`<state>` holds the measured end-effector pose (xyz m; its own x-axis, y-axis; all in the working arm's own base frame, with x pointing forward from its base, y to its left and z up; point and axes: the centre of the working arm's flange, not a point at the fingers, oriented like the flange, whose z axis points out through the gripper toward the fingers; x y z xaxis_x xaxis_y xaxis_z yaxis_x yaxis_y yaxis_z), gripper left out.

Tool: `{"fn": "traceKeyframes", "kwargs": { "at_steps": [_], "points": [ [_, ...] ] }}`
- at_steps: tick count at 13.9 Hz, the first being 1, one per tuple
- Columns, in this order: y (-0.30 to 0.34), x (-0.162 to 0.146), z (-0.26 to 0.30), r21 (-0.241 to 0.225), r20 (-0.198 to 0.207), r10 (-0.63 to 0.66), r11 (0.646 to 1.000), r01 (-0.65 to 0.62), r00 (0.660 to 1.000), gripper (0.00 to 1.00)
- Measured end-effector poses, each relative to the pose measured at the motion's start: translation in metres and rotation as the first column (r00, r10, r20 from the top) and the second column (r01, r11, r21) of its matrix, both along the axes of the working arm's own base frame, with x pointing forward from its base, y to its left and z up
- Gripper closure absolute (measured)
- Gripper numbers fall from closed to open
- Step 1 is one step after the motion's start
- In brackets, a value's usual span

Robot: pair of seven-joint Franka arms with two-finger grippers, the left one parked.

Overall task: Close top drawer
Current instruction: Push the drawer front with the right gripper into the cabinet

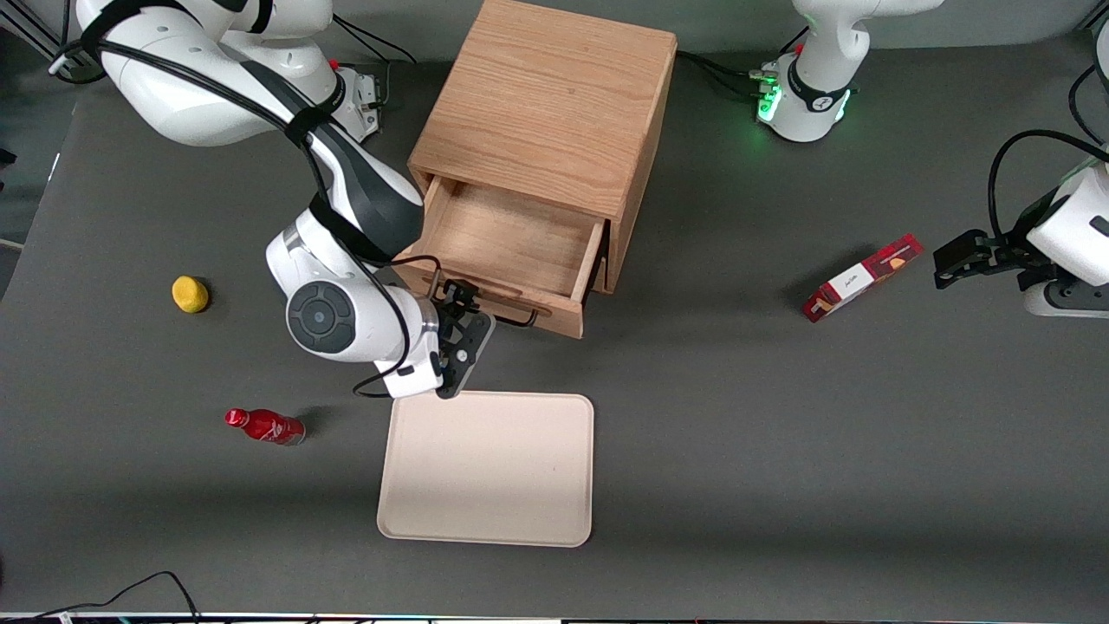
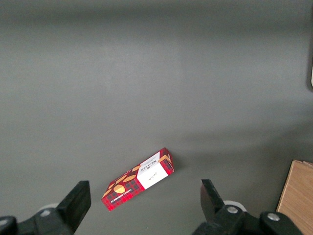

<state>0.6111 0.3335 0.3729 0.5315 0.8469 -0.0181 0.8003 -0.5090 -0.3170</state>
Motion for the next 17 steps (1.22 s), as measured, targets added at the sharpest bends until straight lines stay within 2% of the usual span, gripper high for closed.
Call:
{"fn": "traceKeyframes", "kwargs": {
  "at_steps": [4, 10, 17],
  "points": [
    [0.011, -0.020, -0.004, 0.002, -0.005, -0.029, 1.000, 0.029, 1.000, 0.00],
    [0.021, -0.046, -0.003, -0.026, -0.008, -0.033, 0.999, 0.033, 0.999, 0.00],
    [0.030, -0.073, -0.004, -0.021, -0.064, -0.047, 0.999, 0.045, 0.997, 0.00]
  ]
}}
